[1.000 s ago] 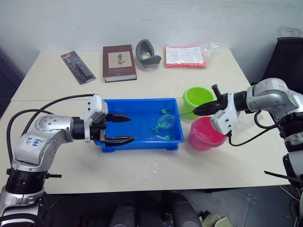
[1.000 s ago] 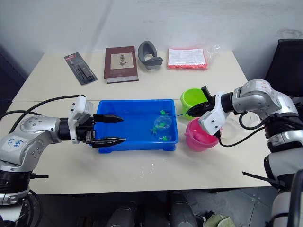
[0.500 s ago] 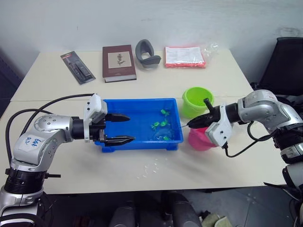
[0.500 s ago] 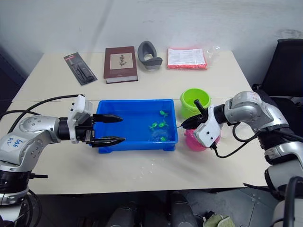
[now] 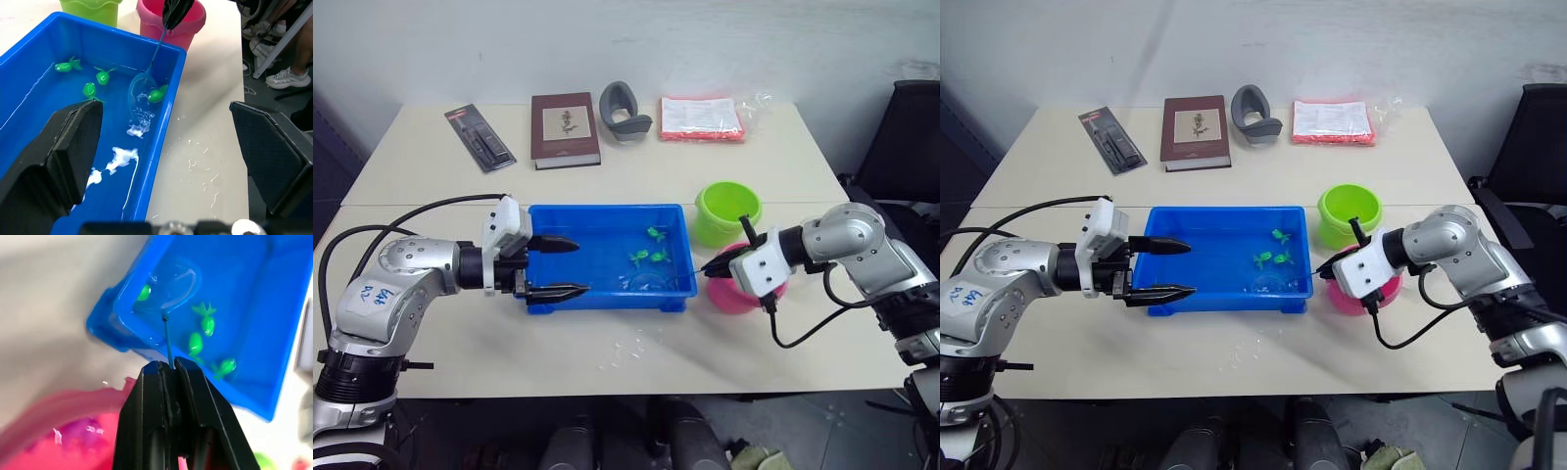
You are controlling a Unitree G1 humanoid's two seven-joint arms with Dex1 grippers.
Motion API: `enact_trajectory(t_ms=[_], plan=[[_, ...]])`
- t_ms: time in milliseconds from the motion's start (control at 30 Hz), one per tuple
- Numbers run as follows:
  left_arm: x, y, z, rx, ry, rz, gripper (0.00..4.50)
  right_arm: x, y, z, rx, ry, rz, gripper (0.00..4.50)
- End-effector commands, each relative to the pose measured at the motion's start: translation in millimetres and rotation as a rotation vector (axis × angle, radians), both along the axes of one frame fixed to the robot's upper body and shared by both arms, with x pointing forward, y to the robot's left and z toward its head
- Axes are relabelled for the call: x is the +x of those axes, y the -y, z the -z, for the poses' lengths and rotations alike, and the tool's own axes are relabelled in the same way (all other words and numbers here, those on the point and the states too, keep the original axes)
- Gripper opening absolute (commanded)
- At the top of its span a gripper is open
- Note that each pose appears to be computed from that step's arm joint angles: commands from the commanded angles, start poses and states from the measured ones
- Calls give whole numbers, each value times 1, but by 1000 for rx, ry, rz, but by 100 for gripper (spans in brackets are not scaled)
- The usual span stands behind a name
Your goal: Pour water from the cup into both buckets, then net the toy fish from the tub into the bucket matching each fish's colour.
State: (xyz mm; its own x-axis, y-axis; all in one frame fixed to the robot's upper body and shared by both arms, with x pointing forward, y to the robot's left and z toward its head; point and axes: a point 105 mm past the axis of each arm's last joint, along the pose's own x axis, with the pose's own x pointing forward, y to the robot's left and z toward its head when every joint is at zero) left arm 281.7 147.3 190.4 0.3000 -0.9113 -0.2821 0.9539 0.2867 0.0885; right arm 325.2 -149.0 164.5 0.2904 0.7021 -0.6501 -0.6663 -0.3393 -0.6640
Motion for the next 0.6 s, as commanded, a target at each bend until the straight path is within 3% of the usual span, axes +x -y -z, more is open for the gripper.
enact_trajectory(t_ms=[33,133,400,533,600], plan=[[-2,-1,-8,9,39,9,447,-1,2,-15,121,-116,135,0],[-2,-1,-7,9,35,11,447,0,1,-20,195,-197,226,0],[-1,-2,-9,4,37,10,447,6,0,-23,217,-201,297,0],[-1,-3,-10,6,37,10,447,2,1,-18,337,-443,423,0],[-1,-3,-11,7,39,10,447,2,5,-18,367,-486,464,0]])
